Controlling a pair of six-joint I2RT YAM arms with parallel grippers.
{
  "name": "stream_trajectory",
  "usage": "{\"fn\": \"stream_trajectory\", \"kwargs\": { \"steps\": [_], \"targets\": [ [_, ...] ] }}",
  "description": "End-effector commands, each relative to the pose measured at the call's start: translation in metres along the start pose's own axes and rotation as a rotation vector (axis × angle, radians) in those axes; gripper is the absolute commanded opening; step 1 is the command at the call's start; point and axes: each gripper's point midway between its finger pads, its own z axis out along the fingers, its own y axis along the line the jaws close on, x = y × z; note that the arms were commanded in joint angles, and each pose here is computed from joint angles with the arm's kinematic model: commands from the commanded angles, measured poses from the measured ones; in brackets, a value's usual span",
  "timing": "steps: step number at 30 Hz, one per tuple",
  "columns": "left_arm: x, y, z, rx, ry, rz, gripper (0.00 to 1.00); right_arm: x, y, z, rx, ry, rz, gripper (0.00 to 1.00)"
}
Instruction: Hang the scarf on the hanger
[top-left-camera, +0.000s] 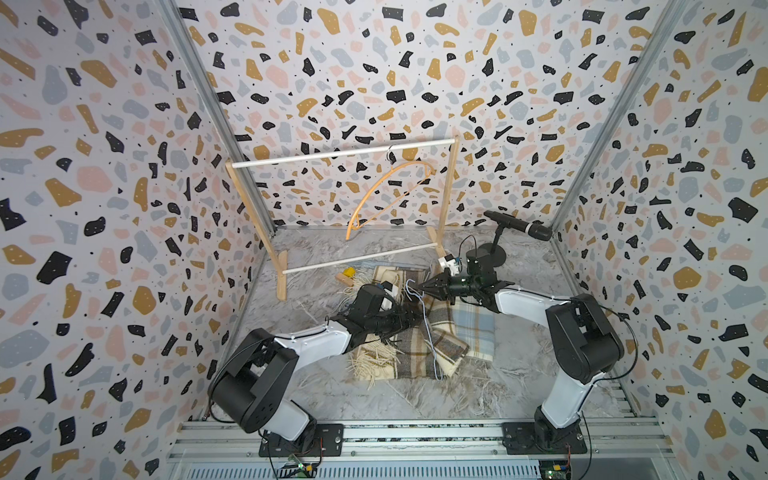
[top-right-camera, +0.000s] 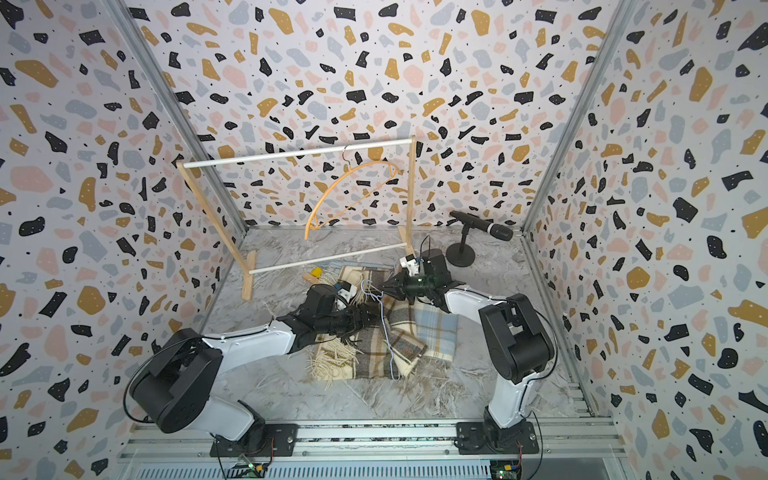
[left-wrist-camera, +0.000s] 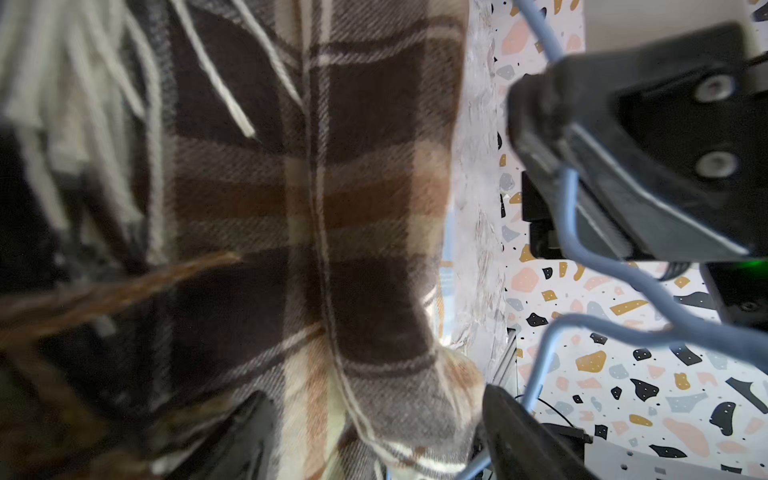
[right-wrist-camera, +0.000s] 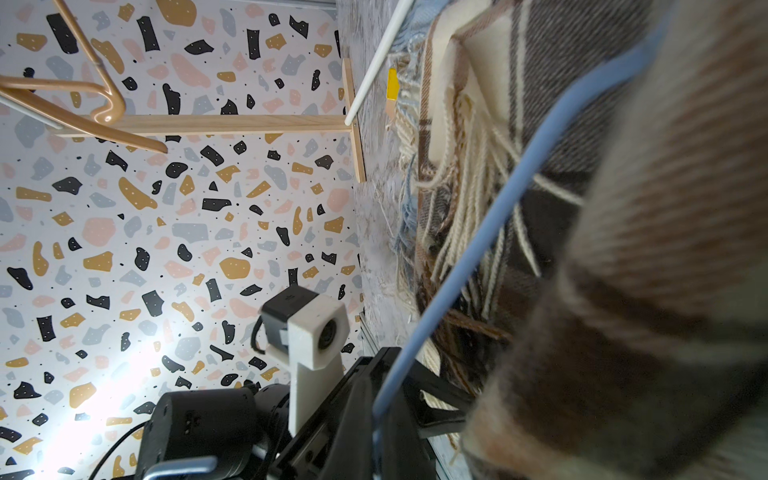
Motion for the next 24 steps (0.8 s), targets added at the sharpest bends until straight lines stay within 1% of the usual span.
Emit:
{"fn": "stream_trajectory", "kwargs": {
  "steps": [1, 8, 10, 12, 15, 17, 19, 21, 24],
  "targets": [
    [-0.016, -0.028, 0.008, 0.128, -0.015, 0.038, 0.78, 0.001, 0.031, -0.01, -0.077, -0.013, -0.069, 0.0],
    [-0.02, -0.025, 0.025, 0.147, 0.004, 0.041, 0.75, 0.004, 0.03, -0.012, -0.083, -0.015, -0.066, 0.0],
    [-0.018, -0.026, 0.029, 0.164, 0.015, 0.037, 0.71, 0.005, 0.029, -0.013, -0.084, -0.016, -0.066, 0.0],
    [-0.019, -0.024, 0.032, 0.169, 0.018, 0.034, 0.59, 0.005, 0.03, -0.013, -0.093, -0.02, -0.064, 0.0],
    [-0.019, -0.025, 0.031, 0.167, 0.011, 0.051, 0.36, 0.004, 0.041, -0.014, -0.168, -0.03, -0.044, 0.0],
    [-0.022, -0.026, 0.025, 0.154, -0.001, 0.082, 0.23, 0.003, 0.052, -0.016, -0.229, -0.028, -0.034, 0.0],
    [-0.027, -0.026, 0.01, 0.111, -0.01, 0.113, 0.09, 0.002, 0.064, -0.019, -0.29, -0.032, -0.014, 0.0],
    [-0.034, -0.028, -0.007, 0.077, -0.029, 0.171, 0.01, 0.0, 0.074, -0.022, -0.35, -0.036, -0.006, 0.0],
    [-0.041, -0.027, -0.034, 0.024, -0.045, 0.215, 0.0, -0.004, 0.084, -0.025, -0.415, -0.045, 0.036, 0.0]
  ]
}}
